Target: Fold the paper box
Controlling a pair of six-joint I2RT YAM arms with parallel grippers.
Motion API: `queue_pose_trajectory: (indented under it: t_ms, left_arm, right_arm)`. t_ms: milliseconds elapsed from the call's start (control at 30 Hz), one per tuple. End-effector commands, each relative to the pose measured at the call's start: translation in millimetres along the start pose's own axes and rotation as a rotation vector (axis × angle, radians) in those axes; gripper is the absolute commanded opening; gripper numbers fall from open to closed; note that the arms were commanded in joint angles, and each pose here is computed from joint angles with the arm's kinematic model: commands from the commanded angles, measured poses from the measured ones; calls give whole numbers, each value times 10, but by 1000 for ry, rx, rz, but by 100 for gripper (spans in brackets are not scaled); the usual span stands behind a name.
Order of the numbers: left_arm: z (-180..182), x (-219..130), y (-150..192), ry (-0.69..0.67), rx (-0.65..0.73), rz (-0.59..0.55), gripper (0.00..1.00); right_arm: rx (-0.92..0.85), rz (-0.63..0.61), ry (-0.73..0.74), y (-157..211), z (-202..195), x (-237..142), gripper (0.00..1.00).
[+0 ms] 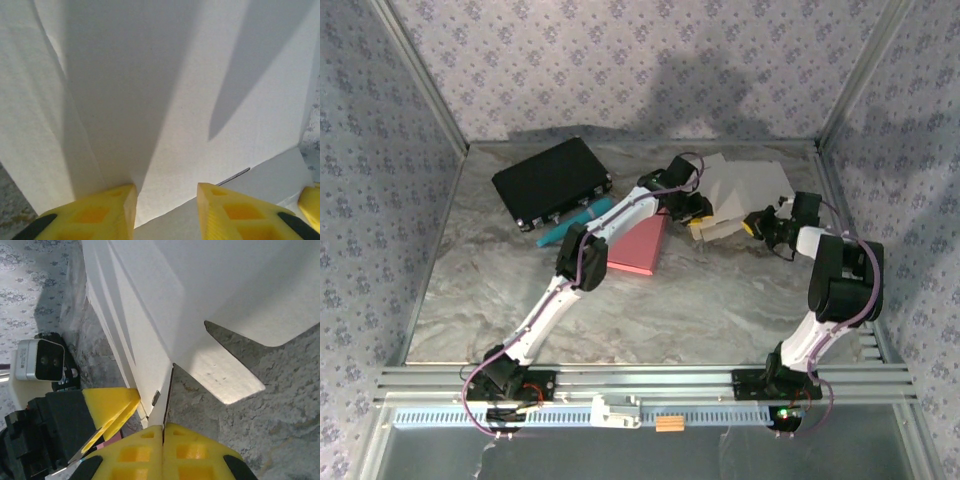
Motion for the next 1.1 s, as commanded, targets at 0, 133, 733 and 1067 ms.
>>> queue_pose_trajectory:
  t_ms: [0, 133, 733, 1067]
  left_arm:
    - [-509, -796, -291, 16, 82, -191, 42]
    - [-713, -1467, -413, -22, 99, -325, 47]
    - [216, -2915, 96, 157, -604, -550, 72]
    - [251, -2632, 645, 300, -1199, -500, 82]
  right_arm:
    - [1, -26, -12, 1, 271, -112, 0]
    - [31, -51, -25, 31, 599, -255, 0]
    - [458, 52, -93, 802, 1873, -1111, 0]
    - [517, 132, -141, 1090, 2098, -1151, 0]
Point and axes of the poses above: each hand's point on the last joint's axis, 136 mm out from that joint toward the fingers, its own x axis out along the fingers, its own z axis along the line the jaws close on, y = z × x, the point moved 10 cm from there along -x, back along the fingers, and after that the axes turned 13 degrees about x, right-handed, at the moved point
